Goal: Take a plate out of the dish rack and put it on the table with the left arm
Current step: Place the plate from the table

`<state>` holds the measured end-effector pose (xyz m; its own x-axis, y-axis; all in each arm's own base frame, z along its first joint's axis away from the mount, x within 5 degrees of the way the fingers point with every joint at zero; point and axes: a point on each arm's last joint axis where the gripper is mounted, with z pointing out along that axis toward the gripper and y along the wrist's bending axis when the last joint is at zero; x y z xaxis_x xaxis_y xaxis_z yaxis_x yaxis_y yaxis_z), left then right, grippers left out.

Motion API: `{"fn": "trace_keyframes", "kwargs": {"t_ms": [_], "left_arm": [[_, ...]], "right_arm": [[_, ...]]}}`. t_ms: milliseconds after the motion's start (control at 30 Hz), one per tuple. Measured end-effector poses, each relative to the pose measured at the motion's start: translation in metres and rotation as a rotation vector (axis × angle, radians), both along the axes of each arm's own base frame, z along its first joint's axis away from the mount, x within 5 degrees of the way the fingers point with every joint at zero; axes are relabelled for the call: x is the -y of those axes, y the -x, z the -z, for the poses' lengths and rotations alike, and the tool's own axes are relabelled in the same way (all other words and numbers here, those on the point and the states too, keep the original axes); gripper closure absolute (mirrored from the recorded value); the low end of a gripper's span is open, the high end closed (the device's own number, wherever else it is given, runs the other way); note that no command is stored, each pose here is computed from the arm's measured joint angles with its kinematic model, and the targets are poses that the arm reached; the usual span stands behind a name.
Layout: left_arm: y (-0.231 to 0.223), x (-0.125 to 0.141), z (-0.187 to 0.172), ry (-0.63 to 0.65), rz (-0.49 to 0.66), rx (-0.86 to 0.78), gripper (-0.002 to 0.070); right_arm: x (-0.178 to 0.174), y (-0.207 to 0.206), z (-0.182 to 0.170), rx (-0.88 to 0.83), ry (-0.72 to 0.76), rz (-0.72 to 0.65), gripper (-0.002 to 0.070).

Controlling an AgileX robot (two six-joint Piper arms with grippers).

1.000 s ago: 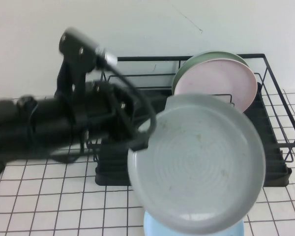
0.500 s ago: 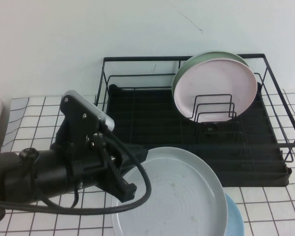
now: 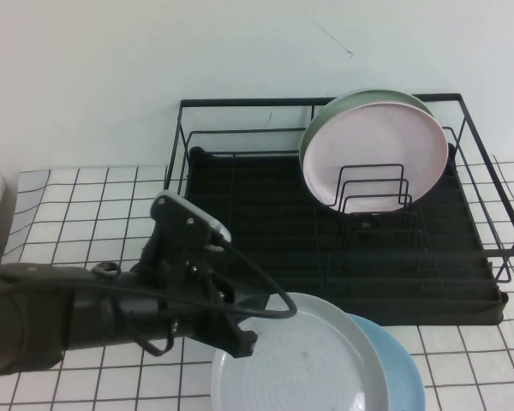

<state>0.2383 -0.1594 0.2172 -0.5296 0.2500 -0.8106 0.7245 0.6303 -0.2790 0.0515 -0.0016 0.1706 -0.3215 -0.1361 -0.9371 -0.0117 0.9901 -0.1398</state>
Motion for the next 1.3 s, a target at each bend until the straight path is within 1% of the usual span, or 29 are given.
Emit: {"fn": "trace_keyframes", "kwargs": {"t_ms": [333, 533, 867, 1167, 1300], "left_arm": [[-0.019, 0.011, 0.018, -0.009, 0.011, -0.055, 0.0671], [-0.018, 0.016, 0.026, 0.018, 0.058, -0.100, 0.0671], [-0.026, 0.022, 0.026, 0.042, 0.082, -0.102, 0.0671], [-0.039, 0.028, 0.042, 0.030, 0.085, -0.141, 0.0671], [-0.041, 0.035, 0.048, 0.052, 0.130, -0.155, 0.0673]], "right_arm": [[0.000, 0.000, 0.000, 0.000, 0.000, 0.000, 0.0679], [0.000, 0.000, 0.000, 0.000, 0.000, 0.000, 0.0679], [0.000, 0.000, 0.000, 0.000, 0.000, 0.000, 0.0679], [0.000, 0.000, 0.000, 0.000, 0.000, 0.000, 0.0679], [0.000, 0.000, 0.000, 0.000, 0.000, 0.000, 0.0679]]}}
